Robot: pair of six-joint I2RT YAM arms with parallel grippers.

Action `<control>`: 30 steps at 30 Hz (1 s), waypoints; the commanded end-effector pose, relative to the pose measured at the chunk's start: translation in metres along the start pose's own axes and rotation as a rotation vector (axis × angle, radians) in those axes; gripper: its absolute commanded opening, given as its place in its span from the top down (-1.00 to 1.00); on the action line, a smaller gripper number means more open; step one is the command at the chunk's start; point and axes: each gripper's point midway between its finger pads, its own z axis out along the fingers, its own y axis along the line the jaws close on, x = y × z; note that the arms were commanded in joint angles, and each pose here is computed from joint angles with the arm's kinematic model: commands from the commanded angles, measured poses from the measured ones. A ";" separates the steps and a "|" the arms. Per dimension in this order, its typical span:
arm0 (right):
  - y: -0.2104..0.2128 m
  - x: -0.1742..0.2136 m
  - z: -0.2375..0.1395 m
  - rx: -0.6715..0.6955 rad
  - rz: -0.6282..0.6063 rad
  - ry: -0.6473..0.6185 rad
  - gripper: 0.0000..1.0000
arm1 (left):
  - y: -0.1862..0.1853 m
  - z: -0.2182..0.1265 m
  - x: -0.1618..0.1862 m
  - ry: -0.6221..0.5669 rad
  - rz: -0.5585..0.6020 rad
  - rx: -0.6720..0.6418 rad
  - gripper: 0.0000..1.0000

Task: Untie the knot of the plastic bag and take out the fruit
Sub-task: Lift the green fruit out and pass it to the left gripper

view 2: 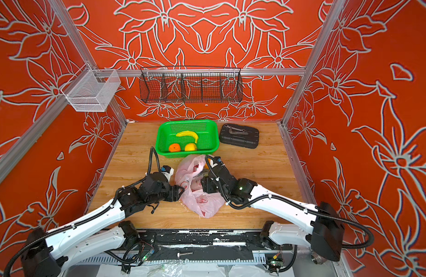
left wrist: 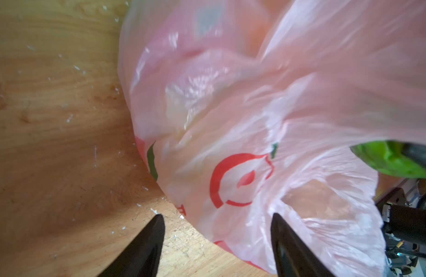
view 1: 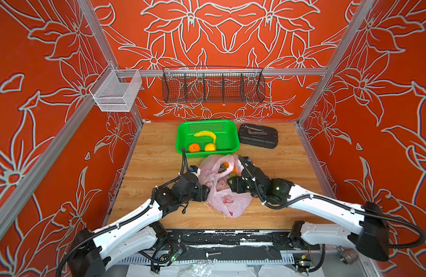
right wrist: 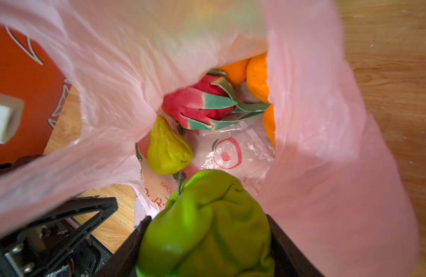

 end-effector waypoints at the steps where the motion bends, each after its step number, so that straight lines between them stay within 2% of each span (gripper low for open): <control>1: -0.021 -0.011 -0.017 0.050 0.070 -0.060 -0.30 | -0.013 -0.021 -0.027 -0.097 0.066 0.025 -0.42; 8: -0.033 -0.047 -0.055 0.017 0.171 -0.177 -0.29 | -0.058 -0.066 -0.078 -0.265 0.185 0.176 -0.44; 16: -0.031 -0.086 -0.082 -0.092 0.288 -0.251 -0.29 | -0.121 -0.091 -0.121 -0.374 0.441 0.357 -0.51; 23: 0.001 -0.111 -0.105 -0.248 0.300 -0.243 -0.28 | -0.168 -0.086 -0.147 -0.378 0.593 0.478 -0.62; 30: 0.032 -0.132 -0.128 -0.388 0.289 -0.268 -0.27 | -0.201 -0.076 -0.152 -0.379 0.749 0.596 -0.78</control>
